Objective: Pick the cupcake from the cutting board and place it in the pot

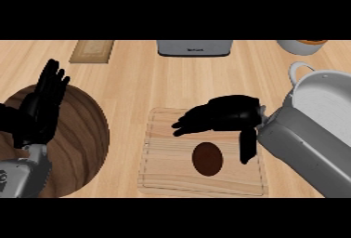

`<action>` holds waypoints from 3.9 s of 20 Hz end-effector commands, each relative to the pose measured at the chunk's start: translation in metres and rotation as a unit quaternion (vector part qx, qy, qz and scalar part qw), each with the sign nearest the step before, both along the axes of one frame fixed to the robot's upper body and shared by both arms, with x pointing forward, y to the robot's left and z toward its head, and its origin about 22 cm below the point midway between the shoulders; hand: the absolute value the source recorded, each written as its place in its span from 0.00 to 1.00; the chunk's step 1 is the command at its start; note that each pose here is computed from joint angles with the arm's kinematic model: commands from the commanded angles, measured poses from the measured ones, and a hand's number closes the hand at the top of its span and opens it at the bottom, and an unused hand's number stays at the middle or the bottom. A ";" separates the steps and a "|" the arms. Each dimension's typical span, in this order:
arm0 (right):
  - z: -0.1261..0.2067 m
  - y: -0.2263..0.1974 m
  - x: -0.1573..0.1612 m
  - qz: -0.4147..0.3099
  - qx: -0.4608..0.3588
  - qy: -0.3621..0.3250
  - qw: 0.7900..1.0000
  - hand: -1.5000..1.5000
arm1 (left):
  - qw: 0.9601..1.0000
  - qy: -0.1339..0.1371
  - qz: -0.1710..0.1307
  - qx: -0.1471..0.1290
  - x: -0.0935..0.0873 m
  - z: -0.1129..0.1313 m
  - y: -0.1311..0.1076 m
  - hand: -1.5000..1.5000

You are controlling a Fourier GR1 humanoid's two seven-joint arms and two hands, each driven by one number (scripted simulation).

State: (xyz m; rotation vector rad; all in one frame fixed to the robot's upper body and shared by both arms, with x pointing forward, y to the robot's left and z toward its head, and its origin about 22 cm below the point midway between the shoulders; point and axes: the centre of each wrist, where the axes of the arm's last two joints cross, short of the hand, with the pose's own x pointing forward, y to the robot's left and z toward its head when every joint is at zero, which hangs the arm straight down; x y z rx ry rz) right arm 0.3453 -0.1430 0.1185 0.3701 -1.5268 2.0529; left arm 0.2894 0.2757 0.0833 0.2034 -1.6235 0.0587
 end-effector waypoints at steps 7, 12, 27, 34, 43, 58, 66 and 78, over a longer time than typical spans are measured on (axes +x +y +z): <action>-0.037 0.001 -0.043 0.027 -0.044 0.018 0.999 0.00 | 1.000 0.005 0.008 -0.002 -0.008 0.013 -0.005 0.50; -0.039 0.002 -0.022 -0.008 -0.068 -0.018 0.998 0.00 | 1.000 0.011 -0.001 -0.010 -0.005 -0.001 0.006 0.50; -0.076 0.019 -0.028 -0.018 -0.072 -0.023 0.997 0.00 | 1.000 0.010 -0.001 0.000 -0.007 -0.002 -0.001 0.50; -0.108 0.016 -0.018 -0.008 -0.085 -0.029 0.996 0.00 | 1.000 0.004 0.003 -0.005 -0.023 0.002 -0.003 0.50; -0.118 0.040 -0.026 0.060 -0.059 -0.058 0.995 1.00 | 1.000 0.002 -0.002 -0.012 -0.008 -0.010 0.010 0.50; -0.143 -0.061 -0.145 -0.230 -0.049 -0.045 0.971 1.00 | 0.998 0.018 0.066 -0.003 -0.027 -0.009 0.033 0.50; -0.066 -0.093 -0.196 -0.382 0.149 -0.111 0.905 1.00 | 0.997 0.018 0.077 0.006 -0.038 -0.011 0.039 0.50; 0.038 -0.147 -0.264 -0.540 0.269 -0.201 0.771 1.00 | 1.000 0.004 0.023 0.000 -0.021 -0.005 0.008 0.50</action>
